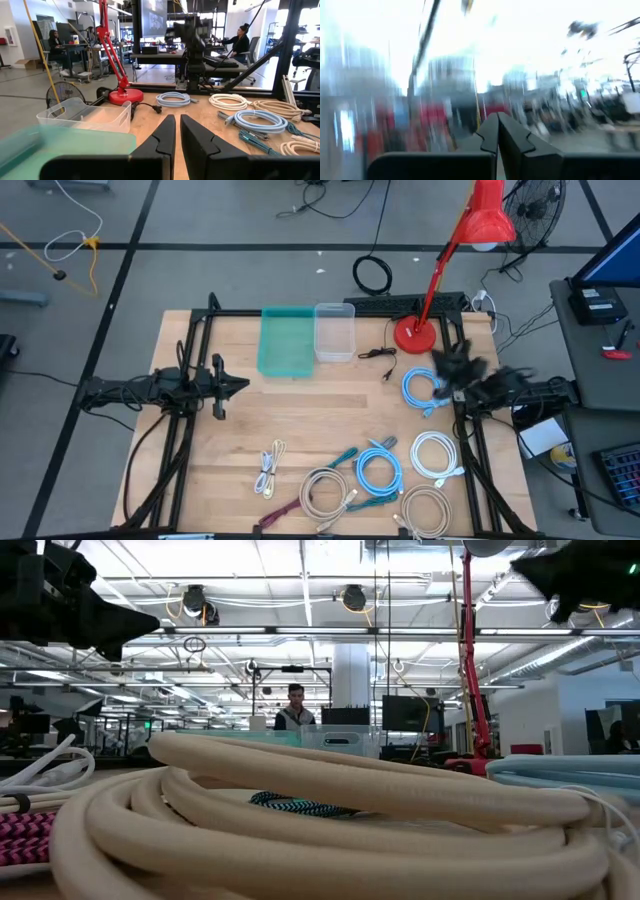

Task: Pick and place items into bin
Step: Put the white charger cable into the transparent bin

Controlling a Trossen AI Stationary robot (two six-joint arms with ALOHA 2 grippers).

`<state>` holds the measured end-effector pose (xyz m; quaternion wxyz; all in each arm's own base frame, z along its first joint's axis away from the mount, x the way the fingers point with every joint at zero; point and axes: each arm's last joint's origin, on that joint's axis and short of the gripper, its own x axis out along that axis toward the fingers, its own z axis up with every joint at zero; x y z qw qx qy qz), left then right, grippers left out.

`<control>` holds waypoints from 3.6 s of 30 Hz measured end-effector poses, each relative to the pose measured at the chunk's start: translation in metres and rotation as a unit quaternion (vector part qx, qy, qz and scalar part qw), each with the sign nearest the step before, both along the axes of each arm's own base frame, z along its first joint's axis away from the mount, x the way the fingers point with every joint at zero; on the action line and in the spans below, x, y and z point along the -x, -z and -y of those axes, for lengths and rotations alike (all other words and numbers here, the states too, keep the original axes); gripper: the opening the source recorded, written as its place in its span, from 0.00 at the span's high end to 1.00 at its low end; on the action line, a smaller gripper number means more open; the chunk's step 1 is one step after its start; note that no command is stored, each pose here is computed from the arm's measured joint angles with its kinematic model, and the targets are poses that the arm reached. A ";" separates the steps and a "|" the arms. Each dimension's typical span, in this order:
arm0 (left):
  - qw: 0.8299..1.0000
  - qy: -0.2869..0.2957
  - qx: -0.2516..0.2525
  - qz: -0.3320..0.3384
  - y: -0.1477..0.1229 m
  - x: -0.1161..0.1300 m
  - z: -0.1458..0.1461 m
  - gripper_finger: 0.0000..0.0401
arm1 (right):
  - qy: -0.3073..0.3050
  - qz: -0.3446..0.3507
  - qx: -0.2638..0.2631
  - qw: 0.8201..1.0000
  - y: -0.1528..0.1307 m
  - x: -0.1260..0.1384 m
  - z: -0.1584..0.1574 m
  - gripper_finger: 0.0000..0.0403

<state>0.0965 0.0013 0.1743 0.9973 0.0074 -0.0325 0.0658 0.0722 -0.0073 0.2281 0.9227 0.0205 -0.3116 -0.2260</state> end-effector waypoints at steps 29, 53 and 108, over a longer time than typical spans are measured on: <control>1.000 0.000 0.000 0.000 0.000 0.000 0.000 0.92 | -0.191 -0.102 0.071 0.974 -0.086 -0.033 -0.014 1.00; 0.980 0.002 0.008 0.197 -0.037 0.010 -0.001 0.92 | -0.105 -0.392 0.048 0.913 -0.094 -0.174 -0.033 0.60; 0.669 -0.133 0.411 -0.605 -0.020 -0.172 0.182 0.72 | -0.022 -0.435 0.022 0.900 -0.101 -0.139 -0.022 0.61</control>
